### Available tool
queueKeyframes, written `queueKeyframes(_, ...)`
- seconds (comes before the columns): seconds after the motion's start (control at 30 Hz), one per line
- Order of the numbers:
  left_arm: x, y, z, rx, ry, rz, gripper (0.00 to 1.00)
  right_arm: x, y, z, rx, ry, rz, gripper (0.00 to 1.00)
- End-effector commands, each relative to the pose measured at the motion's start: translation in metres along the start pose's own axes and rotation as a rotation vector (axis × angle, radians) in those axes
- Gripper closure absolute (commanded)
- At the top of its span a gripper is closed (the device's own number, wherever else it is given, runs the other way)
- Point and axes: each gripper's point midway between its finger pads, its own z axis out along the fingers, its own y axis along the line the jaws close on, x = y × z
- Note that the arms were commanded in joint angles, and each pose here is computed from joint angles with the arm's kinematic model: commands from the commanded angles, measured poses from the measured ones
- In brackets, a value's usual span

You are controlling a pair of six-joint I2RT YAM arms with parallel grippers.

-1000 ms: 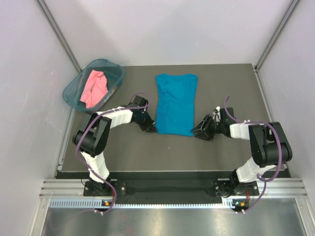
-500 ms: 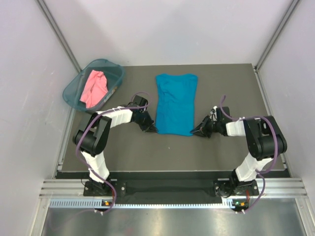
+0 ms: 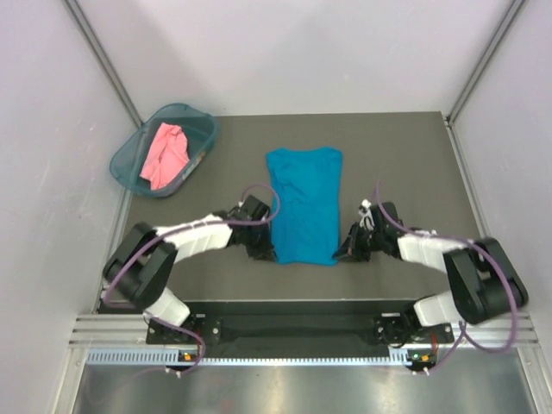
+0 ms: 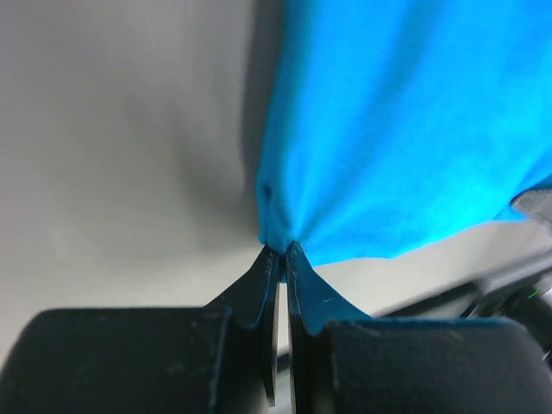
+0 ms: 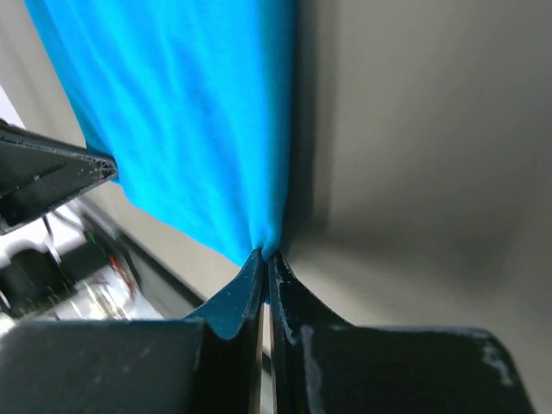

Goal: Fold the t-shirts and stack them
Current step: Fold the tshirt

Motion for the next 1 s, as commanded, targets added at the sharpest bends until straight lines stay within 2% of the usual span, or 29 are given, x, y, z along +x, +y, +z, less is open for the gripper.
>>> queueKeyframes(0.0, 0.036, 0.014, -0.024, -0.016, -0.016, 0.015, 1.0, 0.037, 0.001, -0.017, 0.007, 0.036, -0.072, 1.0)
queueKeyframes(0.17, 0.074, 0.019, -0.057, 0.028, -0.016, -0.008, 1.0, 0.089, -0.014, -0.04, 0.03, 0.103, -0.045, 1.0)
queueKeyframes(0.3, 0.081, 0.011, -0.091, 0.101, -0.045, -0.025, 1.0, 0.098, -0.005, -0.061, -0.009, 0.077, -0.078, 1.0)
queueKeyframes(0.43, 0.069, -0.006, -0.114, 0.117, -0.087, -0.01, 1.0, 0.079, 0.028, -0.074, -0.062, 0.025, -0.11, 1.0)
queueKeyframes(0.5, 0.05, -0.024, -0.126, 0.12, -0.147, 0.014, 1.0, 0.066, 0.038, -0.076, -0.042, 0.015, -0.119, 1.0)
queueKeyframes(0.6, 0.017, -0.044, -0.139, 0.099, -0.255, 0.033, 1.0, 0.018, 0.085, -0.088, -0.067, -0.068, -0.18, 1.0)
queueKeyframes(0.67, -0.005, -0.051, -0.143, 0.097, -0.288, 0.021, 1.0, -0.004, 0.093, -0.085, -0.051, -0.076, -0.179, 1.0)
queueKeyframes(0.73, -0.023, -0.064, -0.141, 0.114, -0.266, 0.03, 1.0, -0.034, 0.115, -0.092, -0.076, -0.122, -0.201, 1.0)
queueKeyframes(0.83, -0.073, -0.064, -0.136, 0.102, -0.296, 0.013, 1.0, -0.064, 0.126, -0.085, -0.079, -0.1, -0.211, 1.0)
queueKeyframes(0.97, -0.124, -0.063, -0.114, 0.067, -0.282, 0.03, 1.0, -0.101, 0.118, -0.068, -0.052, -0.085, -0.184, 1.0)
